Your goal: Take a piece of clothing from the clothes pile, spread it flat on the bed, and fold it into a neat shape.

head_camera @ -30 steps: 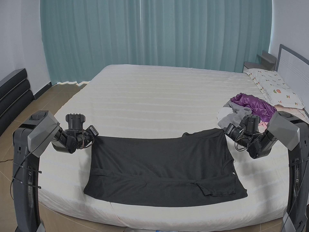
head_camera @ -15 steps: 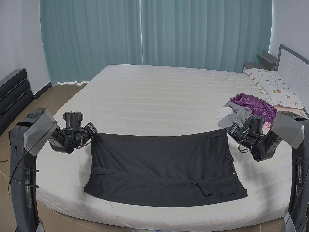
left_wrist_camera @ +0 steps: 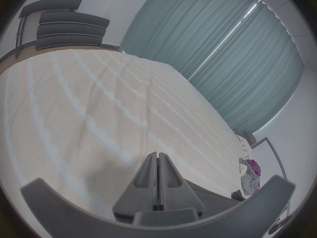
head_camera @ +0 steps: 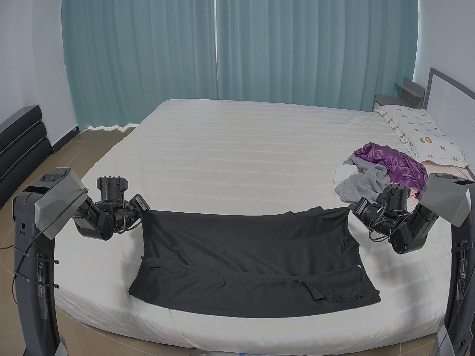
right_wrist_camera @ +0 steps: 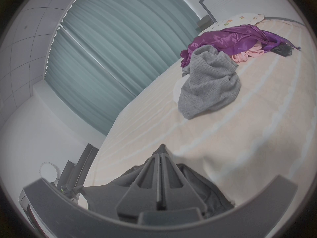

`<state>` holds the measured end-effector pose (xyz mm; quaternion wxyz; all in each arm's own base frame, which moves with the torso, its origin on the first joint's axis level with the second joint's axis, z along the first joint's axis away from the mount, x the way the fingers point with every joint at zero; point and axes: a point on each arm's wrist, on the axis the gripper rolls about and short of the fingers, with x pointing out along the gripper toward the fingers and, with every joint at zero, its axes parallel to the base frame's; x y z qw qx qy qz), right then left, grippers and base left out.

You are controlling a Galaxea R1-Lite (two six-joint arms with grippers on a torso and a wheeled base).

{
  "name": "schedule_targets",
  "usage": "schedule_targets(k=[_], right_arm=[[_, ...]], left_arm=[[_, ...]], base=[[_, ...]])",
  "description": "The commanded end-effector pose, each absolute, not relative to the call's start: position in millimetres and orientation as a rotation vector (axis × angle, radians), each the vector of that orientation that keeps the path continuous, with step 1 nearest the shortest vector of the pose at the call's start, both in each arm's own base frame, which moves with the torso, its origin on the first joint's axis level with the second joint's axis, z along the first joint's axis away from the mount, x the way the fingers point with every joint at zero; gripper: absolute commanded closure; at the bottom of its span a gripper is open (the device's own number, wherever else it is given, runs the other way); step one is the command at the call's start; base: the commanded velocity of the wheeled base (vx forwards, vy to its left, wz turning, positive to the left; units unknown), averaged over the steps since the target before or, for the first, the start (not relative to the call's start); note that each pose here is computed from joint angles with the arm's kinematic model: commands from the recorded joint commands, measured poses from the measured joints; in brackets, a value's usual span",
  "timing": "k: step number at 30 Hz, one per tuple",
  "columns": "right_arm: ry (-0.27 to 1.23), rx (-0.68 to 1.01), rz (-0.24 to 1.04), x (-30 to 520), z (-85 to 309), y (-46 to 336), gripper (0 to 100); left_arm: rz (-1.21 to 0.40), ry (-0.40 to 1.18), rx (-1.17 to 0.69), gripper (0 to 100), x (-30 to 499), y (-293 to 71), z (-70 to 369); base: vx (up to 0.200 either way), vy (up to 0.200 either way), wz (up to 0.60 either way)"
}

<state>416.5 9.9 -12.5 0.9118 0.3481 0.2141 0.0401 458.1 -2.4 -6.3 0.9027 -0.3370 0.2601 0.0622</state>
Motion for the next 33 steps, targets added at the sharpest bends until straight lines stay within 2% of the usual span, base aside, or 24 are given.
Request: schedule_targets(k=[1,8,16,23,33], right_arm=[[0.458,0.723,0.097,405,-5,8,100],[0.519,0.732,0.098,382,-7,5,100],[0.549,0.748,0.114,361,-7,-2,100],[0.635,0.733,0.117,334,-20,-1,100],[0.669,0.73,0.148,315,-29,-1,100]], left_arm=[[0.124,0.546,-0.696,100,450,-4,-2],[0.107,0.578,-0.622,100,424,-6,-1],[0.098,0.568,-0.614,100,402,-7,4],[0.106,0.604,-0.613,100,380,-7,-5],[0.116,0.657,-0.615,100,351,-7,-14]], base=[[0.0,0.0,0.0],[0.0,0.0,0.0],[0.0,0.0,0.0],[0.0,0.0,0.0],[0.0,0.0,0.0]])
